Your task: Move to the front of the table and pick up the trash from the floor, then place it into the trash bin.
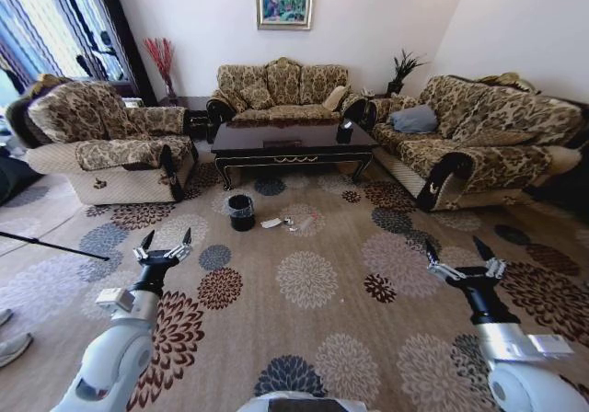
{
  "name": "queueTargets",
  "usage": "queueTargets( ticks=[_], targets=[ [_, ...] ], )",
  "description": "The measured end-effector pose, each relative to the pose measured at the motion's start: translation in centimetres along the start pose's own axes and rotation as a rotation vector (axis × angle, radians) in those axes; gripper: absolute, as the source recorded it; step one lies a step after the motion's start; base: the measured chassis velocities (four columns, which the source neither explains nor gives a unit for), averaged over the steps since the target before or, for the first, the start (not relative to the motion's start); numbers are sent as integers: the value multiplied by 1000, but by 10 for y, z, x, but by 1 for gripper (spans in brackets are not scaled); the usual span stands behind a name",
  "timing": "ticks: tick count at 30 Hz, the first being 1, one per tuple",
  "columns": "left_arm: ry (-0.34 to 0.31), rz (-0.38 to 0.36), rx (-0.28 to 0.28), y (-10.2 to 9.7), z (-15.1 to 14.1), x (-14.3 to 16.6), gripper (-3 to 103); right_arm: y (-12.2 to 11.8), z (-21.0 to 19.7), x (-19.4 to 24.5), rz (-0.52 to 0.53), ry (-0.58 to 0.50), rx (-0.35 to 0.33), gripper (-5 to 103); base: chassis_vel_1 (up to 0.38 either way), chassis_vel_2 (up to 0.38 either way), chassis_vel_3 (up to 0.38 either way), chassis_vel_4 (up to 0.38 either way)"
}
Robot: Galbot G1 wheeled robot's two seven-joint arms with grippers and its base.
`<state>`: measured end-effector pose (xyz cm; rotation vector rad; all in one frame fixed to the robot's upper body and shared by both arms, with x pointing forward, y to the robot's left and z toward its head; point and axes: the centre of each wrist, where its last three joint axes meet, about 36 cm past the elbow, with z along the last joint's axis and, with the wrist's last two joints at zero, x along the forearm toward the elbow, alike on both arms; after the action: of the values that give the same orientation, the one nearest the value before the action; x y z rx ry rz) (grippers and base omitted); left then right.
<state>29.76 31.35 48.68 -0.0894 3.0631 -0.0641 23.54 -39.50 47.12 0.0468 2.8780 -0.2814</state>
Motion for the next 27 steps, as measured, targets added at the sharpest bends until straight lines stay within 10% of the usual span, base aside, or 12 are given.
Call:
queueTargets(
  ticks=[27],
  targets=[
    [75, 18, -12, -11, -7, 14, 100, 18, 8, 12, -18, 4, 43, 100, 0, 0, 0, 0]
  ],
)
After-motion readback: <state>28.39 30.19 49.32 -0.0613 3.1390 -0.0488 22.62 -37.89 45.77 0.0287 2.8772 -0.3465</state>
